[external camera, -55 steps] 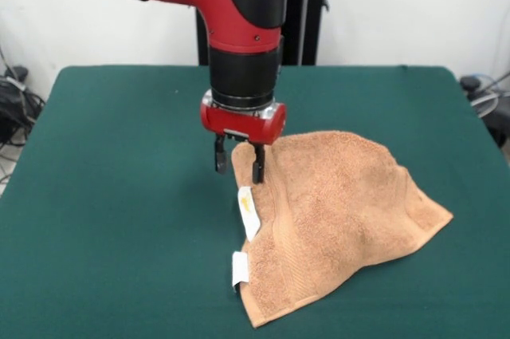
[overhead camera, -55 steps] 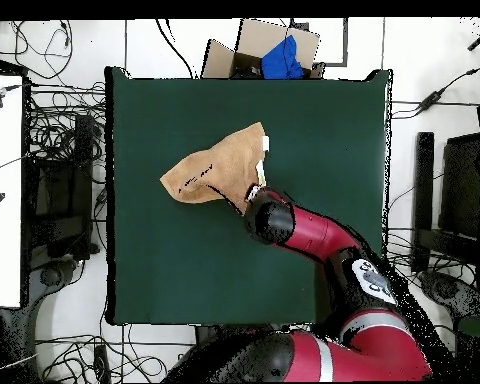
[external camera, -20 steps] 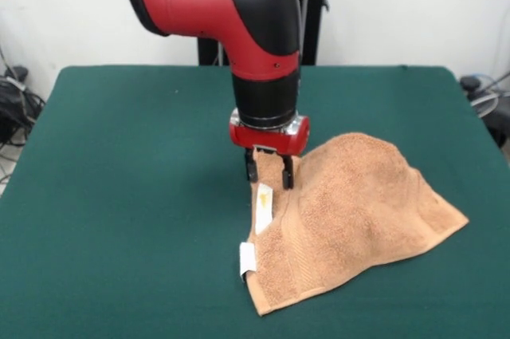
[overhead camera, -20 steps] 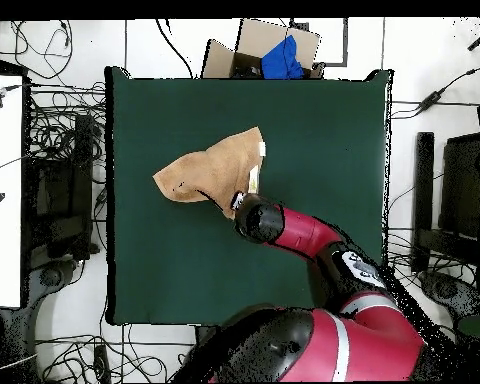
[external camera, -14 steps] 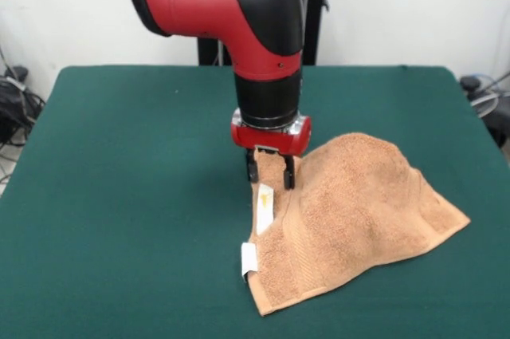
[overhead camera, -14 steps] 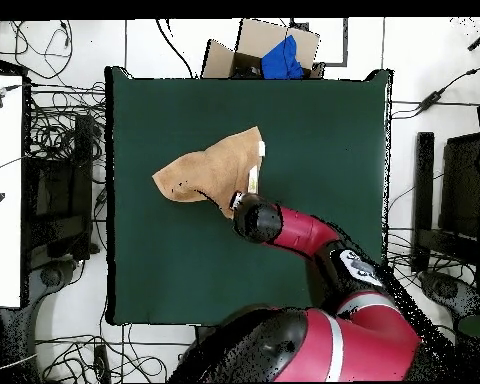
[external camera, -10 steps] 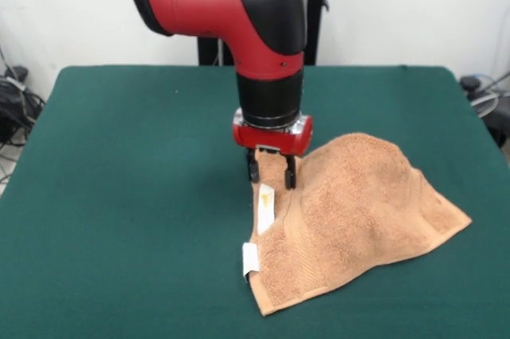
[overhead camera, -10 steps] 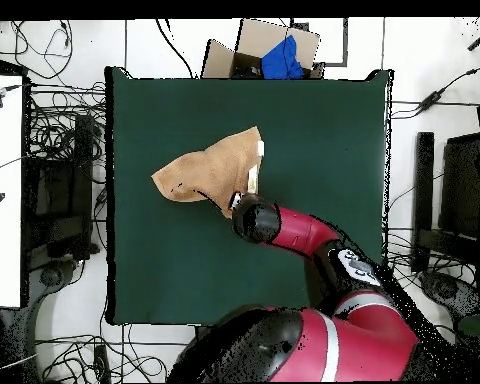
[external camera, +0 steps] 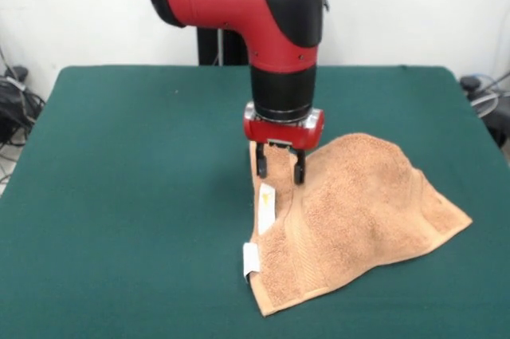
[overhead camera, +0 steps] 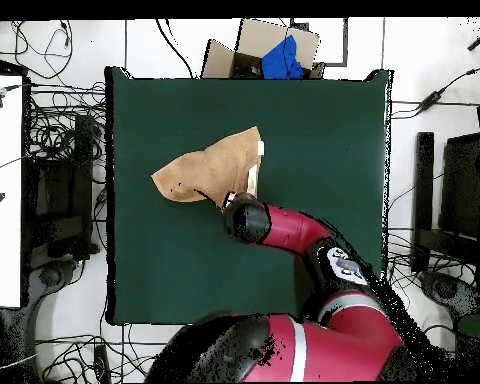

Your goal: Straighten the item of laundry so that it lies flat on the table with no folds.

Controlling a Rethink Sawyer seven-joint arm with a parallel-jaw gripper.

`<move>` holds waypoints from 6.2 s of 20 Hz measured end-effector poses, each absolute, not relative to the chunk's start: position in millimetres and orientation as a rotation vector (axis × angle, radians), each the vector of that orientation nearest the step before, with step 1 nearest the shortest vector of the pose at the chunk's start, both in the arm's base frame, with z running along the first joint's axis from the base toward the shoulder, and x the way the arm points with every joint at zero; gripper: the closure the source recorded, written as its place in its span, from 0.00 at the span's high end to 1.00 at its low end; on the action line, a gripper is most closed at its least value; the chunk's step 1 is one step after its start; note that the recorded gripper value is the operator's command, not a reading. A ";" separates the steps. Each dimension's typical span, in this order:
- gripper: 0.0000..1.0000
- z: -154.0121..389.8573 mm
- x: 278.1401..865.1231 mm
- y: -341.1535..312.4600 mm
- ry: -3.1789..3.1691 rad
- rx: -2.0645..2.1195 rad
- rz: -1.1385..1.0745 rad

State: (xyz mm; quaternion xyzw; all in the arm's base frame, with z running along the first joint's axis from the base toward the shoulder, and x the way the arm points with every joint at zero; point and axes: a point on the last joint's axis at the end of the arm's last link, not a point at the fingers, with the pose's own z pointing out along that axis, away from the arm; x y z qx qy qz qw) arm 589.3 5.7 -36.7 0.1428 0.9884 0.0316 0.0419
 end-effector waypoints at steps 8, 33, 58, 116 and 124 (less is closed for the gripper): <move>1.00 -8.8 600.1 10.8 3.027 0.404 0.087; 1.00 -27.5 589.5 -16.0 3.054 0.405 0.071; 1.00 -55.8 589.3 -25.6 3.069 0.404 0.071; 0.00 -56.8 593.2 -28.6 3.085 0.341 0.058; 0.00 -56.9 593.9 -33.6 3.089 0.365 0.078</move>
